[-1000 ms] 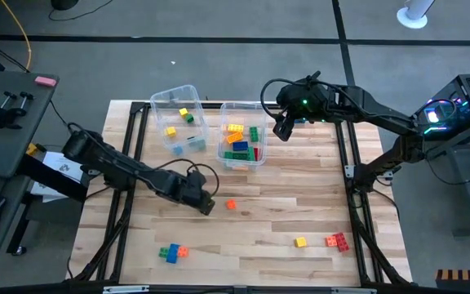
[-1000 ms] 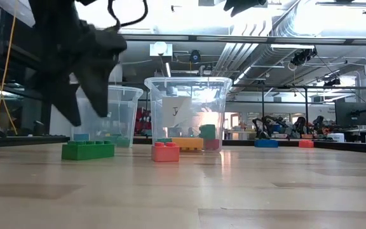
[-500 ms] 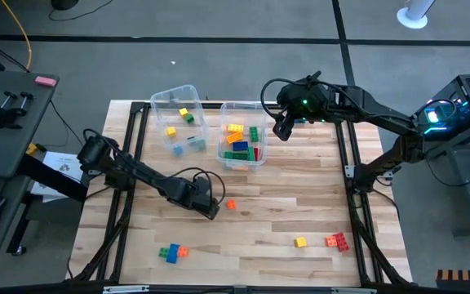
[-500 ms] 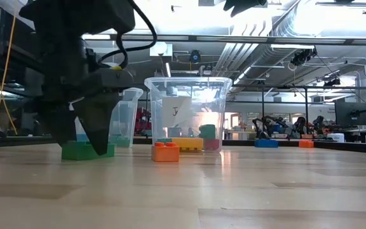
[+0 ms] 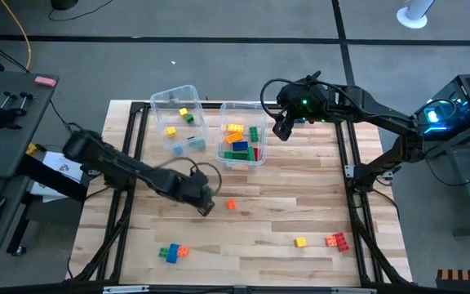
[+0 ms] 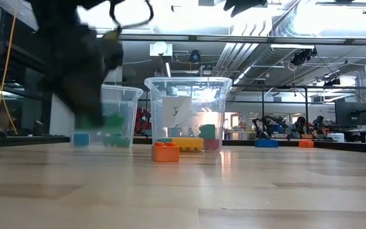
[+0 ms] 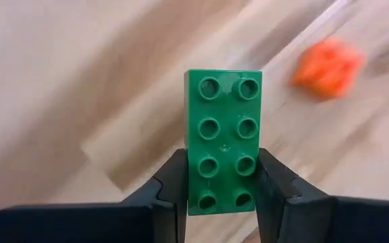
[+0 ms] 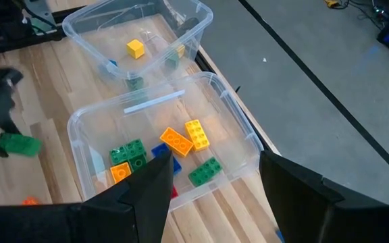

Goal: Sort blocks by size
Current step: Put the green big game piece into the right transparent bin

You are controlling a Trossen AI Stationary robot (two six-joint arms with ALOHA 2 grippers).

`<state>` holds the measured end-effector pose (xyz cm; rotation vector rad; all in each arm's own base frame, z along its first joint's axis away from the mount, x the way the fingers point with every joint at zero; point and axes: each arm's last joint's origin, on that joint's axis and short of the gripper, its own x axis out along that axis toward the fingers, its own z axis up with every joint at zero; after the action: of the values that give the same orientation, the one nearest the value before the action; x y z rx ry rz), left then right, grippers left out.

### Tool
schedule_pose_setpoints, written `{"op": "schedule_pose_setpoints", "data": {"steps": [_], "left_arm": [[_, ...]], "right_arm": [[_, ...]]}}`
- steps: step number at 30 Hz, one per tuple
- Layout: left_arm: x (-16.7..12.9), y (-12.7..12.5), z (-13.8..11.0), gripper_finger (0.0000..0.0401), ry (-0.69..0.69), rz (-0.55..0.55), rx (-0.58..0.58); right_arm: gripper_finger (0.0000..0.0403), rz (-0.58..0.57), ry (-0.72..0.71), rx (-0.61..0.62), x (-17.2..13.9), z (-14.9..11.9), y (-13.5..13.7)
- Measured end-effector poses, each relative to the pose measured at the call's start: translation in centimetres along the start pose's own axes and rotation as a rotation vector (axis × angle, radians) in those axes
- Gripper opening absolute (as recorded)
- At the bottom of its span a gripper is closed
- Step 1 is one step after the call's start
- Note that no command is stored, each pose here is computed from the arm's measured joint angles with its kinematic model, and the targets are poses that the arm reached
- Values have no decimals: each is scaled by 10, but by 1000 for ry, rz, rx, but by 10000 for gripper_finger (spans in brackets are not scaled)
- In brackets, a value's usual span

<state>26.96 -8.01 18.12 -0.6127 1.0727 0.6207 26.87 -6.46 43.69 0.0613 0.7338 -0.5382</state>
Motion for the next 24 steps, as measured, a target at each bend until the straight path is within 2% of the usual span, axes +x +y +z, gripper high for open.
{"op": "schedule_pose_setpoints", "data": {"steps": [3,5,6,8,11,13,16,20,24], "left_arm": [[-41,4,16,82,-114,-136,112],[-77,8,28,83,-258,-241,172],[-95,14,35,85,-346,-255,179],[-126,30,49,86,-537,-204,152],[-154,66,68,87,-717,-2,83],[-158,94,81,88,-707,139,48],[-148,137,96,88,-543,292,-17],[-134,172,109,105,-319,245,-75],[-129,183,119,154,-293,229,-41]], "right_arm": [[218,0,2,0,0,0,0],[218,0,2,-1,0,0,0],[218,0,1,0,0,0,0],[218,0,-7,7,0,1,0],[218,2,-15,37,0,1,0],[218,2,-20,61,0,2,0],[218,2,-20,95,0,2,0],[218,4,-20,130,0,2,1],[218,2,-21,154,-1,2,2]]}}
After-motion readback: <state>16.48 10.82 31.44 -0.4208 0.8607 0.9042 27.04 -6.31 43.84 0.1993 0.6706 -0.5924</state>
